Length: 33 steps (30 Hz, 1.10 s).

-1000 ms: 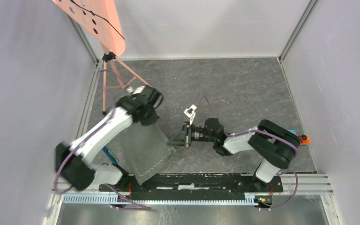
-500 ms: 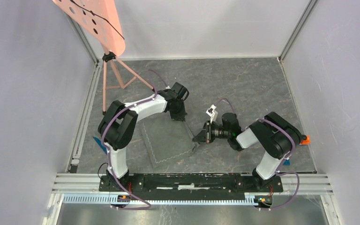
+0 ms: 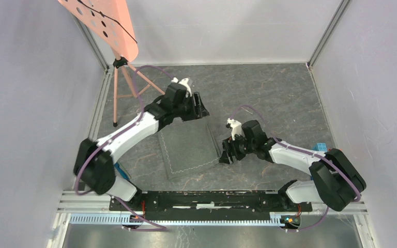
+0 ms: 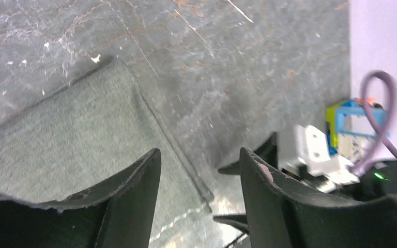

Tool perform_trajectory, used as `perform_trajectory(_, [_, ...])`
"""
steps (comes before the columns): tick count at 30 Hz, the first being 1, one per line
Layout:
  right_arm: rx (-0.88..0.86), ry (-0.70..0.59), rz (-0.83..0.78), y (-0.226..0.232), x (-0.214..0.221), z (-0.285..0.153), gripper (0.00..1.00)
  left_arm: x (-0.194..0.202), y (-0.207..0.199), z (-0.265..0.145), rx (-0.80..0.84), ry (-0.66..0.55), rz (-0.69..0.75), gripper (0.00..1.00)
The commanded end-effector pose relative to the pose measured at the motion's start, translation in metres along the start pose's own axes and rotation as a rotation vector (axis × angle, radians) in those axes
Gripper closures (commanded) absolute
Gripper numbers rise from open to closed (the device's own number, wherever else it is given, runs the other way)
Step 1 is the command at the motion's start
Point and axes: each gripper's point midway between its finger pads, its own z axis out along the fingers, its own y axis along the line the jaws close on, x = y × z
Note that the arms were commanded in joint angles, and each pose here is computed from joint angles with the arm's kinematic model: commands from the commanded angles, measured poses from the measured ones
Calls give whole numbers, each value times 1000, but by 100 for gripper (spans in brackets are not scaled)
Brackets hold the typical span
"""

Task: Fold the napkin into a case and place the utensils inside
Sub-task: Turn over the upper triangle folded napkin at the center of the board.

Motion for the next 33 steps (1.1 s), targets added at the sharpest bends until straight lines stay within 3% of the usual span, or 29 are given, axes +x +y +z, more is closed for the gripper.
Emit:
perform_trajectory(1, [156,28,-65,0,-4,2,22,16,8,-36,69,-21,21,35])
perform_trajectory(6, [232,-1,-32,2,-7,12,22,44,24,-52,89,-9,-24,33])
perform_trajectory(12, [291,7,-40,0,-7,21,25,62,43,-43,57,19,-43,33])
perform_trajectory(16, [356,51,-61,-9,4,19,34,52,50,-35,38,20,-63,35])
perform_trajectory(20, [460,80,-68,-30,19,8,51,40,59,-37,17,-13,-87,36])
perform_trajectory(23, [479,82,-68,-35,27,1,55,39,73,-42,-30,-38,-110,36])
perform_trajectory(25, [463,78,-76,-31,24,2,53,42,86,-46,-60,-55,-132,36])
perform_trajectory(27, [432,45,-98,-21,4,4,44,44,102,-50,-99,-70,-166,35])
perform_trajectory(30, [363,-53,-119,-4,-47,6,27,43,131,-62,-195,-120,-217,35])
perform_trajectory(33, [291,-151,-119,2,-97,9,19,39,162,-76,-299,-185,-264,35])
